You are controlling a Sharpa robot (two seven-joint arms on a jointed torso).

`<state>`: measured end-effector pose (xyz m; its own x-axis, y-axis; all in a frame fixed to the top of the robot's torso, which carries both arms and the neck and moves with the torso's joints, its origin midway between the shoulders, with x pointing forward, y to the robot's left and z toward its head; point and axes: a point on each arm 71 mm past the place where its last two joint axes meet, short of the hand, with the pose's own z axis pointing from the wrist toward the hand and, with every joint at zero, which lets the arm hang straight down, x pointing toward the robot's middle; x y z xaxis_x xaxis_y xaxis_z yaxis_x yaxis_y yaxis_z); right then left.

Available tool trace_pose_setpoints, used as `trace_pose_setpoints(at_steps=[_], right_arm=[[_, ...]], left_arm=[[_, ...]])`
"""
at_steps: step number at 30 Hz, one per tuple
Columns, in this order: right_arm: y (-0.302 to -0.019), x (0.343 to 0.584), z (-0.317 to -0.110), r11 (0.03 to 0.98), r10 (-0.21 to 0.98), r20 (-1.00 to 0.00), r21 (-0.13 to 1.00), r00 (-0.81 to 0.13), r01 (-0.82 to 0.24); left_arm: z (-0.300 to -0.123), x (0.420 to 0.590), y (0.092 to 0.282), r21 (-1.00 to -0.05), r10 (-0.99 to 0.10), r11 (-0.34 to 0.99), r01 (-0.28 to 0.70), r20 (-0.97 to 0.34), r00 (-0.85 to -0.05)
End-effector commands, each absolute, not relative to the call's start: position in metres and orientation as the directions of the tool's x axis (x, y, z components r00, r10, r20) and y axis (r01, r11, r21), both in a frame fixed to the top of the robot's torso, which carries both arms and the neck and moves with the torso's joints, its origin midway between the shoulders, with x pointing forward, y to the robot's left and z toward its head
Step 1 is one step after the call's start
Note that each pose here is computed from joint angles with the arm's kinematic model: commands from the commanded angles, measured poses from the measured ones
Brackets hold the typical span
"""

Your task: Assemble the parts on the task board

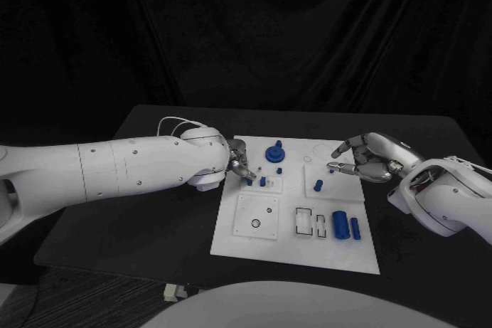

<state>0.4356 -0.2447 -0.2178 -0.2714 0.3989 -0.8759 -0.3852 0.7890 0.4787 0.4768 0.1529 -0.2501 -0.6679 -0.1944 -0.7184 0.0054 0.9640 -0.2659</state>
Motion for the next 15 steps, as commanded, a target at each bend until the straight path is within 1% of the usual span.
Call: trace_pose_setpoints(at_steps=[1,15], right_arm=[[-0.2453,0.4349,-0.2195,0.796,0.398,-0.875,0.478,-0.275,-0.372],[-0.2455,0.4342,-0.2204,0.795,0.398,-0.875,0.479,-0.276,-0.372]], left_arm=[[-0.2489,0.4774,0.1496,-0.28,-0.194,0.96,0.023,-0.72,-0.666],[-0.2511,0.4772,0.1508,-0.268,-0.177,0.963,0.028,-0.71,-0.682]])
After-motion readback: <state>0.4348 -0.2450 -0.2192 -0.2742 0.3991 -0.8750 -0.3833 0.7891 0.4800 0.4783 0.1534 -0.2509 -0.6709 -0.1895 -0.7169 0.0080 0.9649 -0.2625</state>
